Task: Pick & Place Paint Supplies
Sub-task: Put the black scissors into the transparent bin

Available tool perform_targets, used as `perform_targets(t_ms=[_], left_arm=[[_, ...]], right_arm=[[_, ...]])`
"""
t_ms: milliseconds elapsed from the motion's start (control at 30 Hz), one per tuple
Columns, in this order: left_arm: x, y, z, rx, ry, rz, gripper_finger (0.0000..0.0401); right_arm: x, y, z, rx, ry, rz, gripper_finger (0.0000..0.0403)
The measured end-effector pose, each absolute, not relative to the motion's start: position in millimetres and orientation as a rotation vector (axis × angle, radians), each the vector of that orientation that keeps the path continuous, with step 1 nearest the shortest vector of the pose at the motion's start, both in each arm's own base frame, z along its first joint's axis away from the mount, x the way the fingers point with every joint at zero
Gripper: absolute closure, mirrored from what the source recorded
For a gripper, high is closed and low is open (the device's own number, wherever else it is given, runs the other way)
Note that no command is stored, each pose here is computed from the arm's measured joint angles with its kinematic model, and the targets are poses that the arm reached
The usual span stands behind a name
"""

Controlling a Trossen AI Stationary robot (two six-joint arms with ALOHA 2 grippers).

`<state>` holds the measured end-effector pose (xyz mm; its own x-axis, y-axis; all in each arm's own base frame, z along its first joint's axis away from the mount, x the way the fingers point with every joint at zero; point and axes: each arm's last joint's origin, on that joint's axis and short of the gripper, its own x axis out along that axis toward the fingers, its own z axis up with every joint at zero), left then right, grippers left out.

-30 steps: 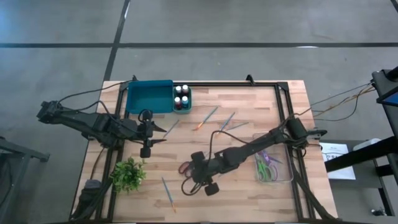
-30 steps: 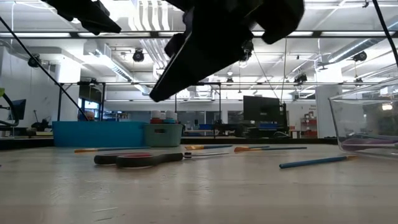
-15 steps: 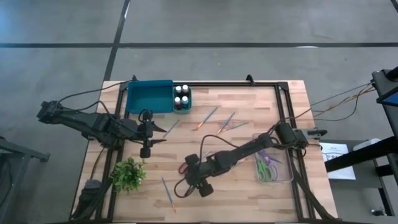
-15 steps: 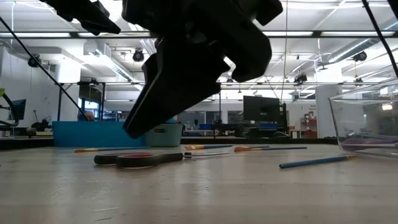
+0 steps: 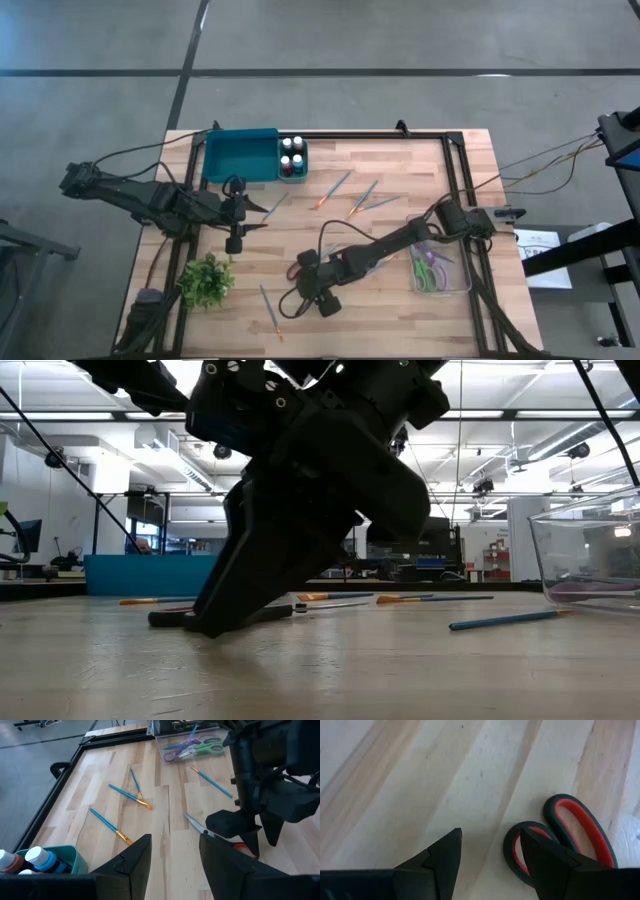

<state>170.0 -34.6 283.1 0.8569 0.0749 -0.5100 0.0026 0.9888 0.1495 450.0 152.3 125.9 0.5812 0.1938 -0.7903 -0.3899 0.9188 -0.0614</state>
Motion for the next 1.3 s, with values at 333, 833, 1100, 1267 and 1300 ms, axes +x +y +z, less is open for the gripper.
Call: perform_targets(t_ms=[333, 833, 1100, 1267, 1300], left_arm=[[170, -35, 283, 0.147, 0.539, 0.038, 0.0228], [170, -35, 284, 0.145, 0.535, 0.038, 0.0228], [170, -35, 284, 0.145, 0.535, 0.038, 0.0228], [170, -35, 284, 0.145, 0.535, 0.038, 0.0228], [170, -35, 284, 0.145, 0.535, 0.037, 0.0228]], right_arm=[[450, 139, 122, -0.196, 0.958, 0.304, 0.0202], [447, 138, 120, -0.159, 1.001, 0.319, 0.0305], [446, 139, 120, -0.177, 0.999, 0.324, 0.0382], [445, 143, 121, -0.192, 0.994, 0.330, 0.0385], [444, 144, 122, -0.194, 0.993, 0.331, 0.0387]])
